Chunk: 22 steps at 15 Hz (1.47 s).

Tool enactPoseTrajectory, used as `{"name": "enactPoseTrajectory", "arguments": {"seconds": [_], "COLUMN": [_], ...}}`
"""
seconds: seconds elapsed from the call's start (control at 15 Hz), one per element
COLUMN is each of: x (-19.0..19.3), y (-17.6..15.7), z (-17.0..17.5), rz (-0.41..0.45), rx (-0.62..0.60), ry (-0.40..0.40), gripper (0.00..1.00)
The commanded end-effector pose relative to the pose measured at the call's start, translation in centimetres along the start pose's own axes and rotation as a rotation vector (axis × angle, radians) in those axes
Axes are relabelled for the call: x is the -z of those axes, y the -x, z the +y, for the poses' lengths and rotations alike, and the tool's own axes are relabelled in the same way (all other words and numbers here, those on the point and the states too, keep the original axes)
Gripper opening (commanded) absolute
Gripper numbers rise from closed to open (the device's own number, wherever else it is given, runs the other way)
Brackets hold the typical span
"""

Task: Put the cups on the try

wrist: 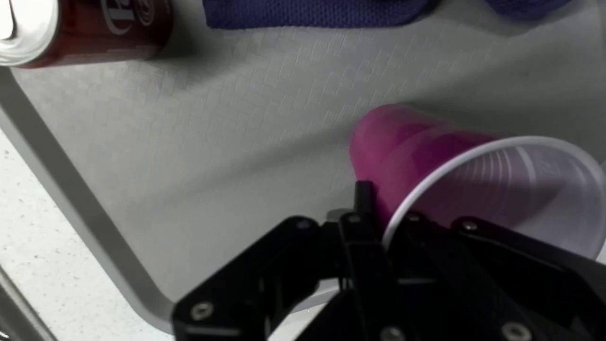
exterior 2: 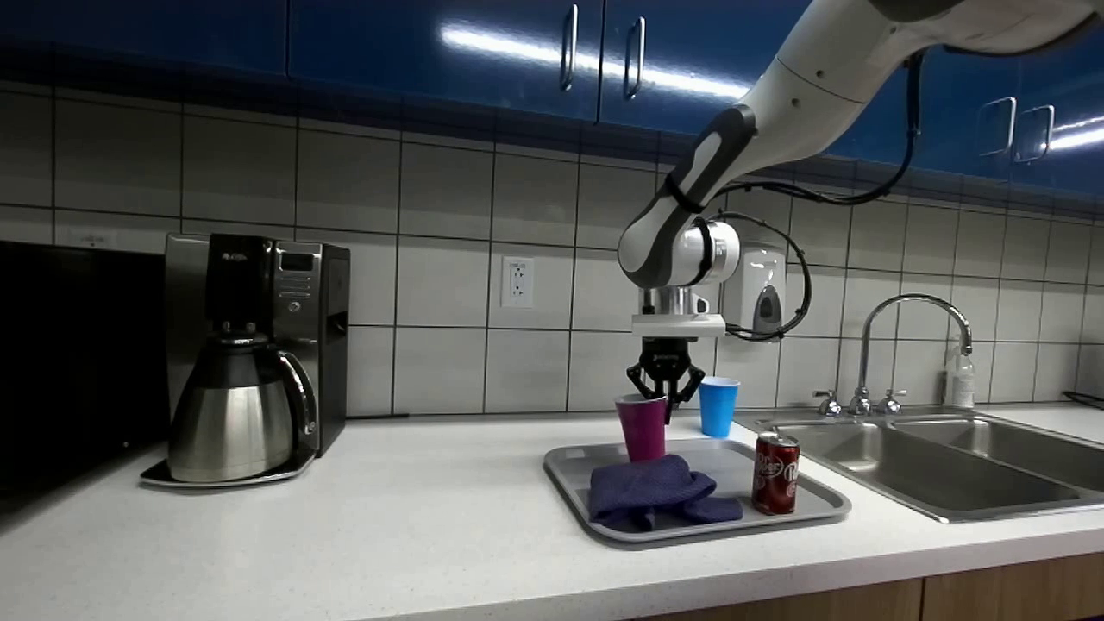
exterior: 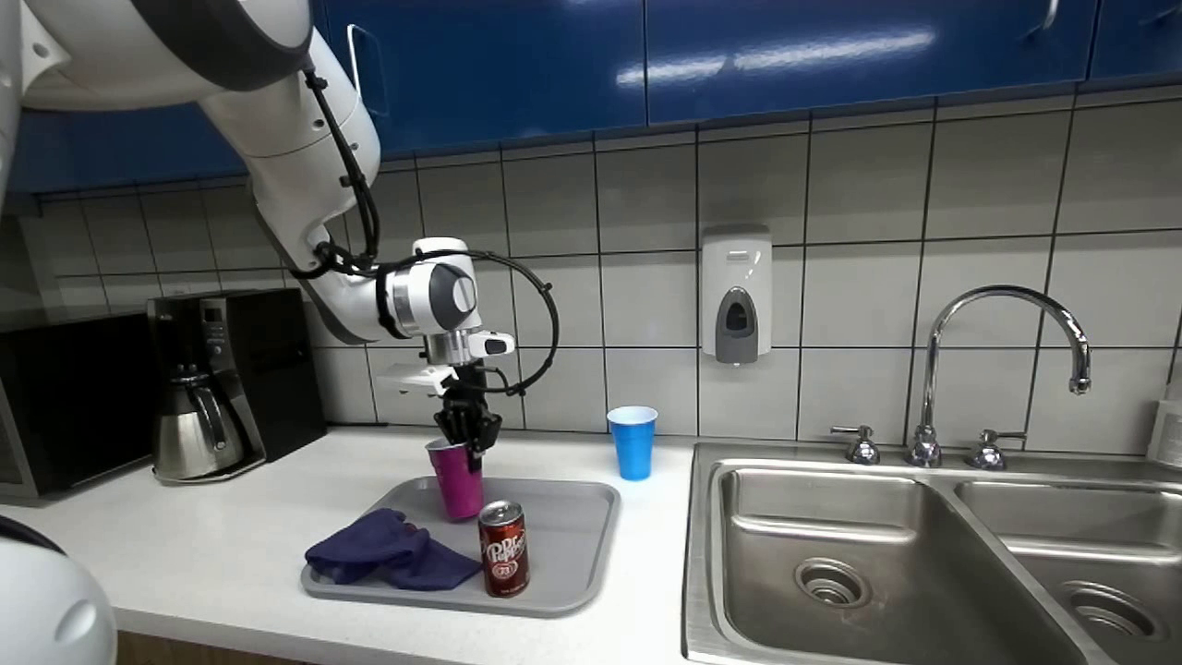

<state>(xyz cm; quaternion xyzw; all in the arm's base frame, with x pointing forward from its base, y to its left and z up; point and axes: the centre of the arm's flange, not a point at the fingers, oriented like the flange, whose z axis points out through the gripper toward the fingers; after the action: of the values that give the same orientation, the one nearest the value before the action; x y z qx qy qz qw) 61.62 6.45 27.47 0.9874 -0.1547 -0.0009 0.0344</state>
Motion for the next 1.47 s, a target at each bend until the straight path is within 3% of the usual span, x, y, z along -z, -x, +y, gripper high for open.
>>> {"name": "enactPoseTrajectory", "arguments": {"seconds": [0.0, 0.53, 0.6, 0.73, 1.27, 1.4], "x": [0.6, 0.2, 0.2, 0.2, 0.9, 1.5], "y": [1.3, 1.5, 1.5, 1.4, 1.3, 1.3], "z": [0.0, 0.3, 0.3, 0.4, 0.4, 0.4], "rz": [0.037, 0.048, 0.039, 0.041, 0.042, 0.045], "rx": [0.045, 0.044, 0.044, 0.042, 0.028, 0.025], "ry": [-0.014, -0.018, -0.013, -0.014, -0.016, -0.024], "gripper": [0.01, 0.01, 0.30, 0.37, 0.96, 1.00]}}
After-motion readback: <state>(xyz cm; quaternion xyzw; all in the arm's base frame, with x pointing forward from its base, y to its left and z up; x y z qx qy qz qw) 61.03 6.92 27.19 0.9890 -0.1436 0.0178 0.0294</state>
